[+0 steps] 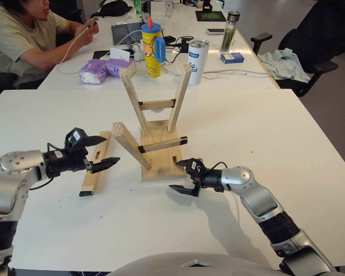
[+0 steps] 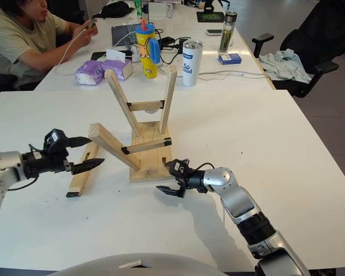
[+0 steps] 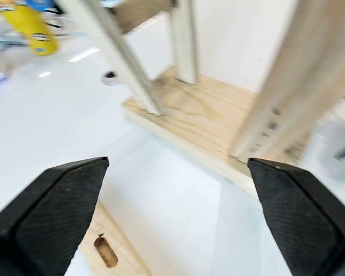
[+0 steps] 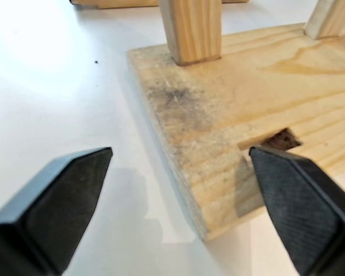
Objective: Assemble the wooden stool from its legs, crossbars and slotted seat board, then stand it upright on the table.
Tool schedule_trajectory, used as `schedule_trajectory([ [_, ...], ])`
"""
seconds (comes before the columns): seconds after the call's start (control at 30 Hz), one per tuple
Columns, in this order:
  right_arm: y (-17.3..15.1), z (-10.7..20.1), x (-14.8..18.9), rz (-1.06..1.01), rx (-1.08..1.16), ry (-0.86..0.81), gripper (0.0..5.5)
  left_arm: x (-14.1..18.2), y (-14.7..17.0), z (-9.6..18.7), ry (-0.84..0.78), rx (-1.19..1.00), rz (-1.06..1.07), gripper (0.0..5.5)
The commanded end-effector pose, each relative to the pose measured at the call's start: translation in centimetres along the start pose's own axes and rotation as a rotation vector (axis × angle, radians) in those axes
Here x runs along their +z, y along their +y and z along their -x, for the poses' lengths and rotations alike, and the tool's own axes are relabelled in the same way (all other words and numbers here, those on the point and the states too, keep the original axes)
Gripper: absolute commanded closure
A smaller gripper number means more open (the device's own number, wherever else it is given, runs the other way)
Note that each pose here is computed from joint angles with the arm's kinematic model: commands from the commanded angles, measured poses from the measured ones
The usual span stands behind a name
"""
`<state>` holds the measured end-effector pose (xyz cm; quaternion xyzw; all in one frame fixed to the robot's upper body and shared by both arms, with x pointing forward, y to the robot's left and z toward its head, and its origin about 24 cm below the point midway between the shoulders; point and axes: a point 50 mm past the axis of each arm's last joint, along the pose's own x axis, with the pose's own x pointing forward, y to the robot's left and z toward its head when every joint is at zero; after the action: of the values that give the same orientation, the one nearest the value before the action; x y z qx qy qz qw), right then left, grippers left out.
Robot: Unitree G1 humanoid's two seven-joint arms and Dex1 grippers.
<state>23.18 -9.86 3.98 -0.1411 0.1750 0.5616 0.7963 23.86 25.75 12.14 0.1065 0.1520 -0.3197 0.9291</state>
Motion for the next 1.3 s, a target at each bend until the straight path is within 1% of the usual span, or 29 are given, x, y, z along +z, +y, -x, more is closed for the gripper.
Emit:
schedule_trajectory([
  [0.03,2.2,-0.4,-2.8,-0.134,0.019,0.098,1.10,-2.5,-2.1,0.1,0.032,0.335,0.079,1.06],
  [0.13,3.1,-0.7,-2.9,-0.147,0.030,0.097,1.10,-4.6,-4.7,0.7,0.127,0.442,0.077,1.06],
  [0.2,3.6,-0.8,-2.9,-0.154,0.038,0.095,1.10,-5.5,-5.2,1.6,0.179,0.552,0.080,1.06],
  [0.3,3.9,-0.9,-3.0,-0.166,0.032,0.095,1.10,-6.4,-5.4,2.1,0.225,0.626,0.090,1.06],
  [0.47,3.7,-1.0,-3.2,-0.165,0.023,0.103,1.10,-8.1,-5.1,1.7,0.288,0.614,0.204,1.06],
  [0.53,3.7,-1.1,-3.2,-0.163,0.024,0.104,1.10,-8.7,-5.3,1.1,0.312,0.555,0.289,1.06],
  [0.6,3.6,-1.2,-3.2,-0.161,0.028,0.105,1.10,-9.2,-5.0,0.8,0.322,0.554,0.371,1.06],
  [0.73,3.7,-1.4,-3.2,-0.157,0.035,0.106,1.10,-9.2,-4.1,0.3,0.340,0.528,0.381,1.60],
  [0.83,3.6,-1.5,-3.2,-0.158,0.033,0.104,1.10,-9.0,-3.9,0.2,0.355,0.512,0.363,2.13],
  [0.97,3.5,-1.6,-3.1,-0.159,0.029,0.093,1.10,-9.6,-3.6,0.3,0.400,0.506,0.332,2.81],
  [1.1,2.9,-1.6,-1.7,-0.104,-0.008,0.003,1.10,-10.4,-3.5,0.0,0.417,0.489,0.319,3.41],
  [1.17,2.2,-1.4,-0.5,-0.054,-0.065,-0.077,1.10,-10.6,-3.5,-0.2,0.411,0.492,0.310,3.46],
  [1.23,1.9,-0.9,0.9,-0.031,-0.087,-0.166,1.10,-10.3,-3.0,-0.5,0.359,0.513,0.327,3.46],
  [1.3,1.6,-0.2,1.8,-0.031,-0.109,-0.227,1.10,-8.4,-1.6,-1.2,0.223,0.545,0.326,3.46],
])
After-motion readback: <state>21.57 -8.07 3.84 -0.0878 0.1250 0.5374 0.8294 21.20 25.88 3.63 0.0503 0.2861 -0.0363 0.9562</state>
